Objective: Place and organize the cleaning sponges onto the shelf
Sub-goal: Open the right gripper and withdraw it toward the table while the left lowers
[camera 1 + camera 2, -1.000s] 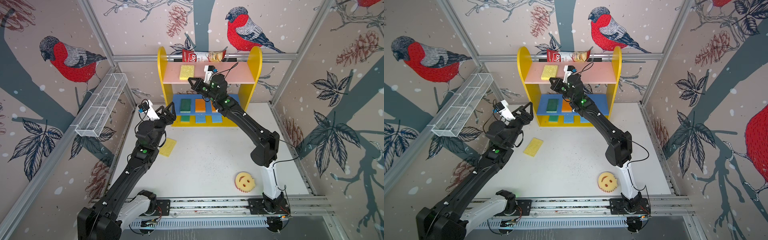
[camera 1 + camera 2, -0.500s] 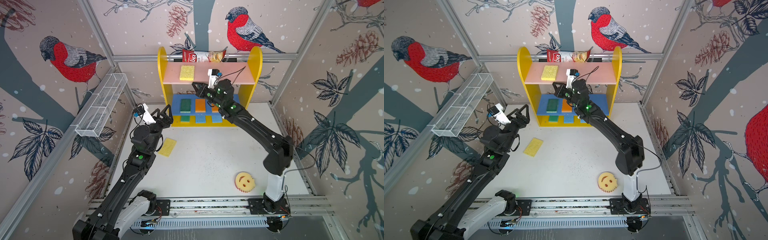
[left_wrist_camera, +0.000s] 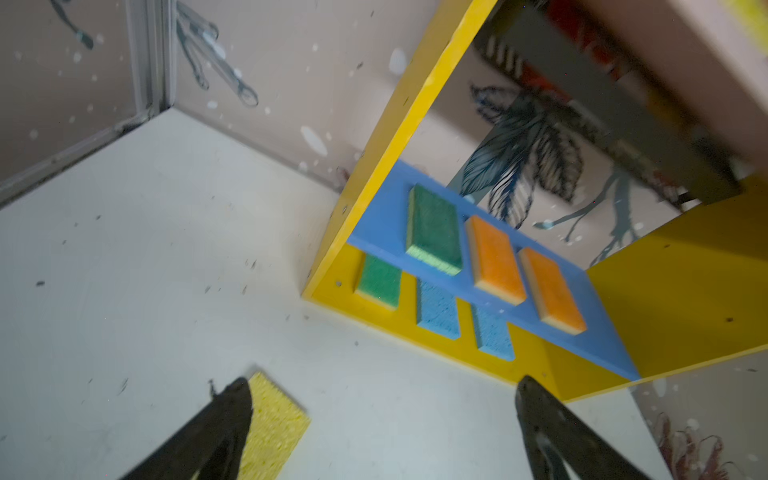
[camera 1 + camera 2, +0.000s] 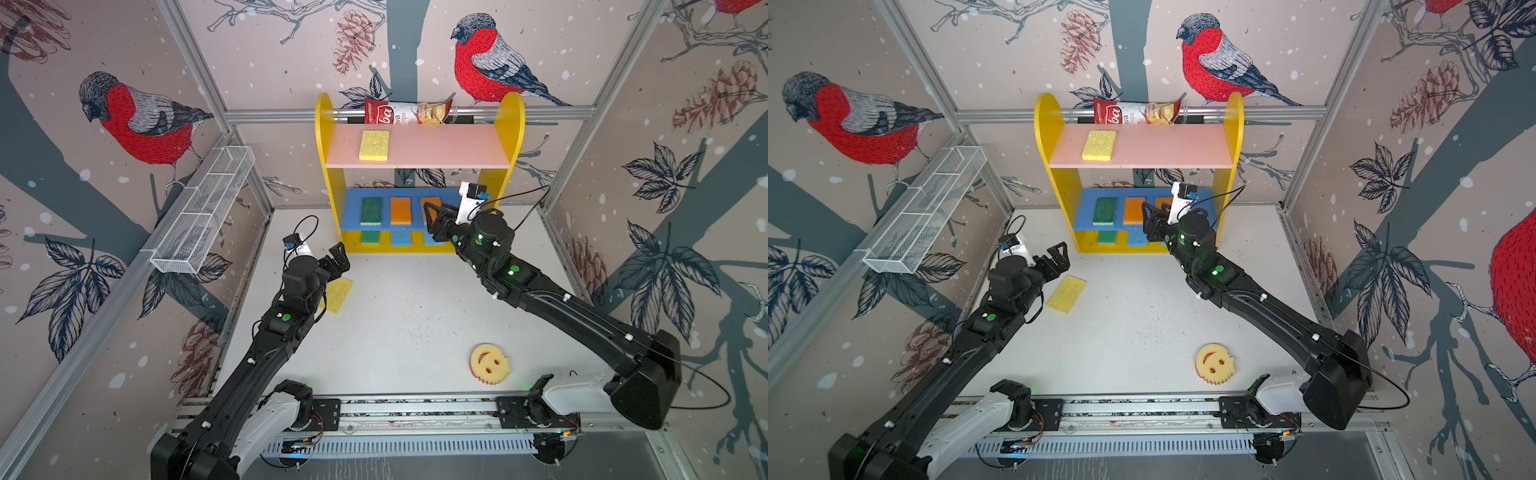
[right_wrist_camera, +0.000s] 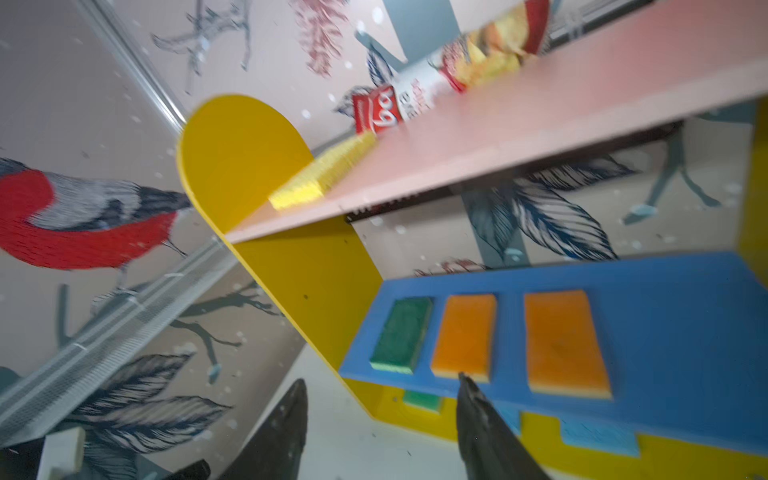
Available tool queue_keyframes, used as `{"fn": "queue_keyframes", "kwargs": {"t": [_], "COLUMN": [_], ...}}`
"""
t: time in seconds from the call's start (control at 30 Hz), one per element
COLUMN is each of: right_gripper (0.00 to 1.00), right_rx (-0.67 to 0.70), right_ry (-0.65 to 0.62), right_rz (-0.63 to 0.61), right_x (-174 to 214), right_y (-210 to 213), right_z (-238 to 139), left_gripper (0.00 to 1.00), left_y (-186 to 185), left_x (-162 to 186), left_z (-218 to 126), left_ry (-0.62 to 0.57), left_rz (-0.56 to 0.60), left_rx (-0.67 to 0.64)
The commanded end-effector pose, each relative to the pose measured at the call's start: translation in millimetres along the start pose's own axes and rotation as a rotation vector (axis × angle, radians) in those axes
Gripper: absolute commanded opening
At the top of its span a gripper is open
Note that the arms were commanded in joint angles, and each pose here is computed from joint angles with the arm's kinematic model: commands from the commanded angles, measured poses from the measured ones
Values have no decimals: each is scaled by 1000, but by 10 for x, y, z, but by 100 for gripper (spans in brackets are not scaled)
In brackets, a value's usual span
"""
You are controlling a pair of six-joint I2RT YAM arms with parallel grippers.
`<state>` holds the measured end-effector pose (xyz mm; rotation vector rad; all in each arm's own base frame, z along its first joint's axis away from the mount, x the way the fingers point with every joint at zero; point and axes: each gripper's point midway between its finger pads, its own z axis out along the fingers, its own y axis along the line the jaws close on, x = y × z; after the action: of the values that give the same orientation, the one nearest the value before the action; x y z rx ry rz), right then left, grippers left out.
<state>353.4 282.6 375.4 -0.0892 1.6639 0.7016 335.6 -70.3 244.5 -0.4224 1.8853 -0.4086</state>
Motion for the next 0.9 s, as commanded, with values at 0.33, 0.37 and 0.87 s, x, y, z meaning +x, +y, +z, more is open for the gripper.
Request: {"fn": "queue_keyframes", "kwargs": {"t": [0.33,0.37,0.87], "right_gripper": [63,63,61], "right_rx": [58,60,100], "right_ry": [90,105,226], "right_rz": [-37,-30,45], "right_x": [185,233,564], "right_y": [-394,-433,-760], "right_z": [272,306,732], "left_gripper": [97,97,94], "left_y": [960,1021,1417], "left_x": [958,1012,1677], "left_z": [525,550,829], "left_ry": [306,322,554], "left_rz": [-67,-69,-150], "left_rx": [-326,-356,-414]}}
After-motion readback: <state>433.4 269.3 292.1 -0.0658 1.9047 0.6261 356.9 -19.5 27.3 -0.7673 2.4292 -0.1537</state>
